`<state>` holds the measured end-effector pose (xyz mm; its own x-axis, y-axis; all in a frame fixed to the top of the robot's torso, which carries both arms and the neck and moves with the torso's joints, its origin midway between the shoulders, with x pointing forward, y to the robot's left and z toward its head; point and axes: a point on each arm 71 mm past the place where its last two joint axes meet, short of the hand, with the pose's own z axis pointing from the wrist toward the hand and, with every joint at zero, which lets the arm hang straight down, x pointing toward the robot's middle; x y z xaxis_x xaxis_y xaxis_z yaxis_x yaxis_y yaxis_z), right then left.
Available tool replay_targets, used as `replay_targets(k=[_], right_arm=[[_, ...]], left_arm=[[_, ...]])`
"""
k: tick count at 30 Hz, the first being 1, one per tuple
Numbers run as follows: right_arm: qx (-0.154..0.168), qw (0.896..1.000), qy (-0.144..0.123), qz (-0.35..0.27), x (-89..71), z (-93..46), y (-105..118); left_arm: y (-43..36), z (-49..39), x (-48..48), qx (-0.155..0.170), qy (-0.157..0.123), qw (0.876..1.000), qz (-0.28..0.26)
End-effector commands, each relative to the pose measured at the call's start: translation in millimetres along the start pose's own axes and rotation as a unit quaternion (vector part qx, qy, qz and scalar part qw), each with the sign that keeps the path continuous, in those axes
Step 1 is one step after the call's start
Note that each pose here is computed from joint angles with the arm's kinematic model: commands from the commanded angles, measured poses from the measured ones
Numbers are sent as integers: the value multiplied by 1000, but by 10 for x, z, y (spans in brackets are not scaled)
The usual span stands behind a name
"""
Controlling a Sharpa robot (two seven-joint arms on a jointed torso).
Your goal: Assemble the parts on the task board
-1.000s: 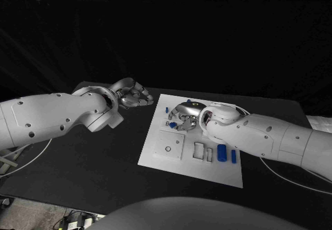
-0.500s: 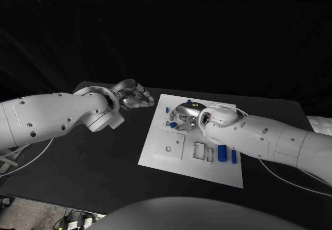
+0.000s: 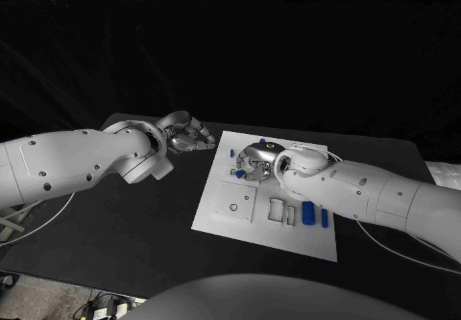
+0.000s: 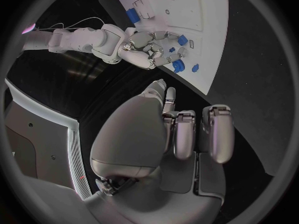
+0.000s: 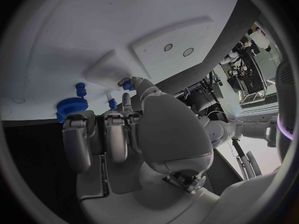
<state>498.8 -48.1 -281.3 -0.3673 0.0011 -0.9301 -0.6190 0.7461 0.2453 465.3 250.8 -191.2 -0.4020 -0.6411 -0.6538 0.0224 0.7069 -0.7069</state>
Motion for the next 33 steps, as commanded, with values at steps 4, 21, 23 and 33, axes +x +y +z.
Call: replay_targets(k=[4,21,23,33], right_arm=[[-3,1000,19,1,45,17,10],[-13,1000,25,7,94,35,47],[-15,1000,24,7,92,37,50],[-15,1000,21,5,94,38,47]], left_arm=[[-23,12,28,2,12,1000,0],[-18,18,36,-2,18,1000,1],[-16,20,39,-4,20,1000,1],[-16,28,53,-8,26,1000,3]])
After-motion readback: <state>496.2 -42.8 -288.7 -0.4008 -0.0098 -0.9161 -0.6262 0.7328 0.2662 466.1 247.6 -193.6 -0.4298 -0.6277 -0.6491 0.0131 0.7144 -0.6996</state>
